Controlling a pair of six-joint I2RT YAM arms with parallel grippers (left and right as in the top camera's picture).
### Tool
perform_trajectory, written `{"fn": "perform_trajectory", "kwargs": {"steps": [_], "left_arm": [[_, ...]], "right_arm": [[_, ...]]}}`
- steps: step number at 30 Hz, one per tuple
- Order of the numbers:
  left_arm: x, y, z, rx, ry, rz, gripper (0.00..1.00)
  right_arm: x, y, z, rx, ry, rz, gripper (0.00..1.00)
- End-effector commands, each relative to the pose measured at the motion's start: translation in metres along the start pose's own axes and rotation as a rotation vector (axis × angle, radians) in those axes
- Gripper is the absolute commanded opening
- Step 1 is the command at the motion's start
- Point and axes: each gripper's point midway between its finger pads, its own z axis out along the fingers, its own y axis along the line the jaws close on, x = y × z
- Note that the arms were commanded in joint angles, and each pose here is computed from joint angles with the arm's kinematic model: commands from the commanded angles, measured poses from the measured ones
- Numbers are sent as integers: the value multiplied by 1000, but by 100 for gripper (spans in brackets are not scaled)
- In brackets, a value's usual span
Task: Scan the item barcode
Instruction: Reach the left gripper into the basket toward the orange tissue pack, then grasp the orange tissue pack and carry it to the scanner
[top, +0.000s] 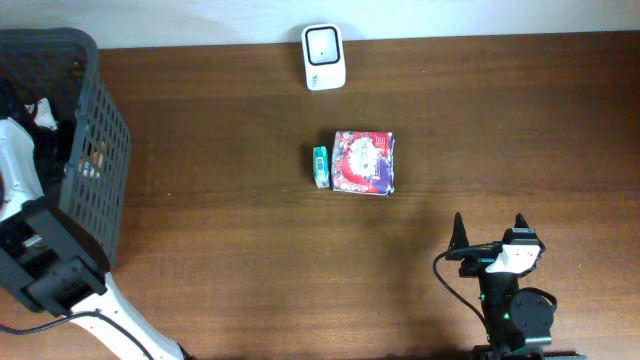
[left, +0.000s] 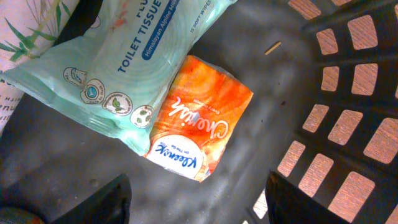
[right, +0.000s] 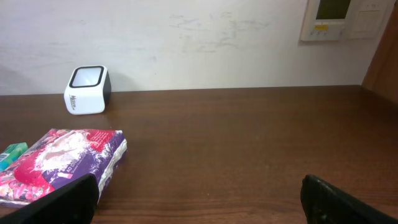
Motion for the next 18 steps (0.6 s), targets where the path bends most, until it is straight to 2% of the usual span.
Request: {"fn": "perform_trajectory", "kwargs": {"steps": [1,5,8,12,18], "left_arm": [[8,-1,8,17,21,13,72],[16,3,27,13,23,13,70],[18,20,38,-81,12,15,66],[1,23,44,-89,-69,22,68],[-9,1,51,38,-109,34,66]], "right_arm": [[4,-2,0,7,6,5,99],[4,-2,0,7,6,5,99],[4,-2,0,7,6,5,99],[4,-2,0,7,6,5,99],[4,-2,0,7,6,5,99]]}}
